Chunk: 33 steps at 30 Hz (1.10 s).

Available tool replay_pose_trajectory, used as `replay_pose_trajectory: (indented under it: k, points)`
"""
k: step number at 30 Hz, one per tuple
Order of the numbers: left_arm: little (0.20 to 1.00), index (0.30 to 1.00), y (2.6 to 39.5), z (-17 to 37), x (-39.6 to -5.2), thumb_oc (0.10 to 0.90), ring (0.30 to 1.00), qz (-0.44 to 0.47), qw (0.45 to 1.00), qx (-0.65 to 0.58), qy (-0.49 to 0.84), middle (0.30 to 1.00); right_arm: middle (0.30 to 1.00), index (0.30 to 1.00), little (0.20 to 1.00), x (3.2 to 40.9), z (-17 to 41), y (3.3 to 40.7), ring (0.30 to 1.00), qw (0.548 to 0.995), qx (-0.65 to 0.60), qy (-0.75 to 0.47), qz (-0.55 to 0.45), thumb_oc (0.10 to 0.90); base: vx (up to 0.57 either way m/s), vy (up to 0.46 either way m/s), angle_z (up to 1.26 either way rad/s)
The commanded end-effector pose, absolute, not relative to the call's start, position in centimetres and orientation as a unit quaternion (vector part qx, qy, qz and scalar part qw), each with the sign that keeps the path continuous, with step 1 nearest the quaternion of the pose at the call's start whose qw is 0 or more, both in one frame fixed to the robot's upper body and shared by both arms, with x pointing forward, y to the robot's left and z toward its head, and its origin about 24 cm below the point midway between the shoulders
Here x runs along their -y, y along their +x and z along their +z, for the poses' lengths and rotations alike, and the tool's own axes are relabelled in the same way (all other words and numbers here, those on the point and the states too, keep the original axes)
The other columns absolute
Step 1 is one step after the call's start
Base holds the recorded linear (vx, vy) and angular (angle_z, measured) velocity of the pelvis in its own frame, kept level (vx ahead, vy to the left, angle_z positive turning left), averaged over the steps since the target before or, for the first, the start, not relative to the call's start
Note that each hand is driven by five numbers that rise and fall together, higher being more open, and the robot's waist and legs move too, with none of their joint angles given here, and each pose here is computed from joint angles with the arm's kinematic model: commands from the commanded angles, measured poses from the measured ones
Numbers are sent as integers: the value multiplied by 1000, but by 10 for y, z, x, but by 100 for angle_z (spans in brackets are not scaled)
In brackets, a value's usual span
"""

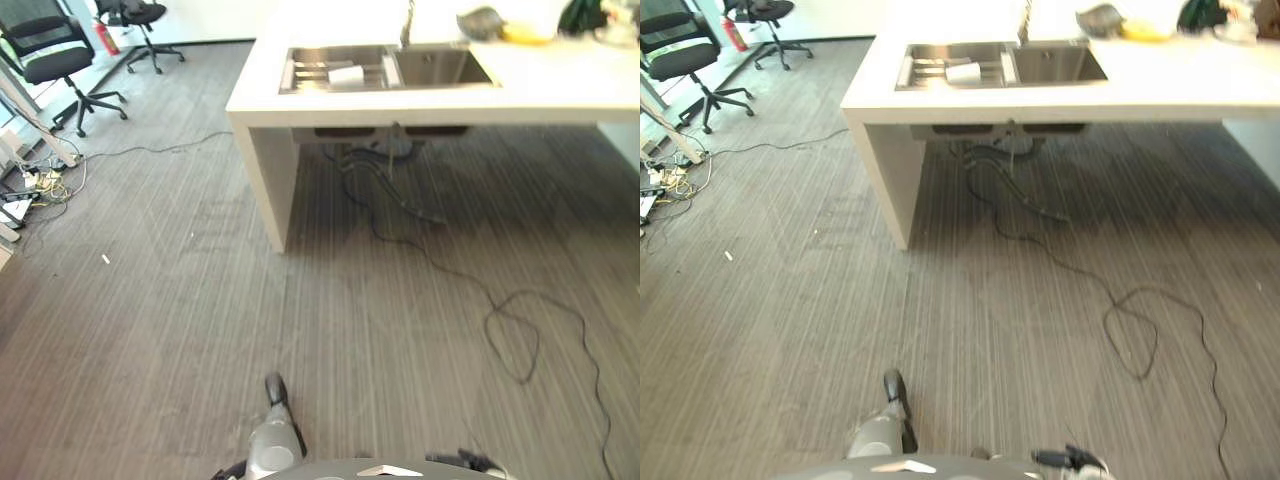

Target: Place the dishes in the dishwasher.

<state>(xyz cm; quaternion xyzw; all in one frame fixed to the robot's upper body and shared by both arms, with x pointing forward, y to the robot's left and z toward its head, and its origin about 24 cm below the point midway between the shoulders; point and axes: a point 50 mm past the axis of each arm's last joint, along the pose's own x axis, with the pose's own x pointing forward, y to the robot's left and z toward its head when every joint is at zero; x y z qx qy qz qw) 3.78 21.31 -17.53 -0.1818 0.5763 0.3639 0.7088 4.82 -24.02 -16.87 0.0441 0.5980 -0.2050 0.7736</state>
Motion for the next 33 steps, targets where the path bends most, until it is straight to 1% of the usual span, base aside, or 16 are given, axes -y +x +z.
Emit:
replay_pose_trajectory:
  k: [1, 4, 5, 6, 10, 11, 12, 16, 17, 21, 22, 23, 24, 28, 31, 33]
  points:
    - [900, 900, 114, -162, -174, 800, 900, 267, 819, -479, -171, 900, 900, 900, 900, 248, -161, 77, 900, 812, -542, 45, -211, 800, 321, 148, -44]
    - [900, 900, 114, -162, -173, 800, 900, 267, 819, -479, -171, 900, 900, 900, 900, 248, -161, 77, 900, 812, -542, 45, -212, 800, 61, 35, -25]
    - [900, 900, 143, -148, -173, 800, 900, 230, 863, -427, -139, 900, 900, 900, 900, 247, -161, 80, 900, 817, -535, 43, -211, 800, 343, 199, -5]
    - [900, 900, 217, -82, -171, 800, 900, 151, 955, -239, -94, 900, 900, 900, 900, 246, -158, 89, 900, 833, -511, 40, -207, 800, 342, 200, 7]
    - [900, 900, 217, -82, -170, 800, 900, 151, 955, -239, -94, 900, 900, 900, 900, 246, -158, 88, 900, 833, -512, 40, -207, 800, 139, 68, 62]
    - [900, 900, 272, -11, -175, 800, 900, 83, 992, -76, 61, 900, 900, 900, 900, 247, -154, 96, 900, 845, -486, 52, -218, 800, 787, 210, 3]
    - [900, 900, 318, 52, -196, 800, 900, 140, 971, 60, 183, 900, 900, 900, 900, 242, -156, 91, 900, 848, -494, 38, -188, 800, 787, 210, 5]
    - [900, 900, 318, 52, -195, 800, 900, 140, 971, 60, 183, 900, 900, 900, 900, 242, -156, 91, 900, 848, -493, 38, -188, 800, 247, -25, 24]
    - [900, 900, 333, 107, -195, 800, 900, 149, 945, 173, 235, 900, 900, 900, 900, 251, -158, 72, 900, 835, -514, 26, -196, 800, 520, -183, 44]
    - [900, 900, 333, 107, -196, 800, 900, 149, 945, 173, 236, 900, 900, 900, 900, 251, -158, 72, 900, 835, -514, 26, -195, 800, 219, -109, 55]
    - [900, 900, 335, 125, -192, 800, 900, 147, 923, 217, 281, 900, 900, 900, 900, 252, -163, 47, 900, 808, -552, 26, -206, 800, 358, -250, -15]
    - [900, 900, 335, 125, -192, 800, 900, 147, 923, 217, 281, 900, 900, 900, 900, 252, -163, 47, 900, 808, -552, 26, -206, 800, 662, -426, -34]
    - [900, 900, 329, 130, -203, 800, 900, 161, 910, 224, 308, 900, 900, 900, 900, 258, -163, 30, 900, 793, -583, 5, -177, 800, 372, -258, -3]
    - [900, 900, 326, 135, -208, 800, 900, 168, 907, 234, 308, 900, 900, 900, 900, 267, -160, 34, 900, 796, -579, -6, -176, 800, 181, -165, -11]
    - [900, 900, 319, 148, -217, 800, 900, 168, 893, 259, 328, 900, 900, 900, 900, 287, -148, 67, 900, 826, -528, 1, -196, 800, 154, -296, -17]
    - [900, 900, 319, 148, -217, 800, 900, 168, 893, 260, 328, 900, 900, 900, 900, 287, -148, 67, 900, 827, -528, 2, -196, 800, 42, -112, -31]
